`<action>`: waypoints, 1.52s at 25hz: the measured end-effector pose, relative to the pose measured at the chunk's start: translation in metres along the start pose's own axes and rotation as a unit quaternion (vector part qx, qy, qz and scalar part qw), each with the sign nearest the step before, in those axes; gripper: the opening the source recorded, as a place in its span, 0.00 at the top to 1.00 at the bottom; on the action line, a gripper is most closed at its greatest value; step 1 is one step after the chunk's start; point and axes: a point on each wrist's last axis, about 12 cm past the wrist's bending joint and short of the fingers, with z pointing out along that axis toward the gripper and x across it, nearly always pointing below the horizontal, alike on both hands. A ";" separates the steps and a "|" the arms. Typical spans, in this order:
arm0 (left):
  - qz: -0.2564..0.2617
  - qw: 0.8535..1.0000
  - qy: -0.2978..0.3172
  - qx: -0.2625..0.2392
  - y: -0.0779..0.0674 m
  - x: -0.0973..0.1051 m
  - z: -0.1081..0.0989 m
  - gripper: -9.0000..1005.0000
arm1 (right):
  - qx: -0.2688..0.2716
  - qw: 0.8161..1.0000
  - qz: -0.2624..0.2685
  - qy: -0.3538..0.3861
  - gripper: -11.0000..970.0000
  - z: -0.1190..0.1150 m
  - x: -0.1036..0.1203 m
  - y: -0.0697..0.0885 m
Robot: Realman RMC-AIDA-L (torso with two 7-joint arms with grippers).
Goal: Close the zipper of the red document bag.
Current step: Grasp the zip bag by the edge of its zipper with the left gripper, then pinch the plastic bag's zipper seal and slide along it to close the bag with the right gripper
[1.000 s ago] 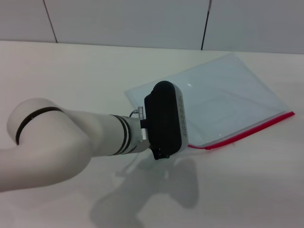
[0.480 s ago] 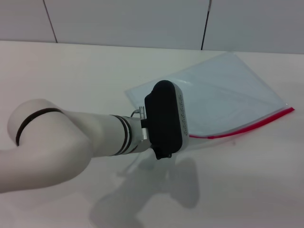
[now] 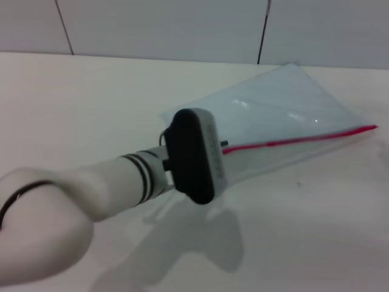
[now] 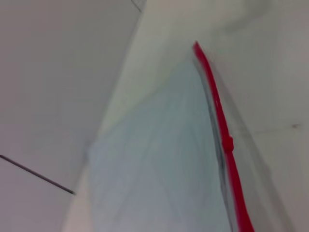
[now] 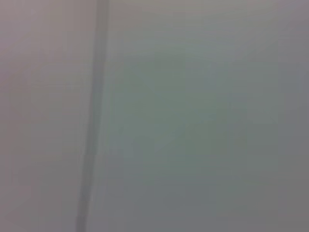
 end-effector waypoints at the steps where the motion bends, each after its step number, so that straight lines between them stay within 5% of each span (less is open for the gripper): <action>1: 0.005 1.000 -0.008 -0.014 -0.001 0.002 -0.002 0.93 | -0.022 1.000 -0.016 0.000 0.09 0.002 -0.001 0.002; 9: 0.010 0.996 -0.049 -0.077 -0.001 0.009 -0.010 0.94 | -0.196 0.974 -0.111 0.002 0.09 0.017 -0.005 0.020; 20: 0.017 0.995 -0.058 -0.079 -0.004 0.005 -0.013 0.94 | -0.401 0.892 -0.210 0.002 0.09 0.039 -0.009 0.053; 30: 0.017 0.995 -0.065 -0.076 -0.004 0.000 -0.013 0.94 | -0.428 0.869 -0.247 0.019 0.09 0.053 -0.008 0.059; 38: 0.016 0.995 -0.066 -0.076 -0.004 0.000 -0.013 0.94 | -0.428 0.868 -0.250 0.019 0.27 0.054 -0.008 0.058</action>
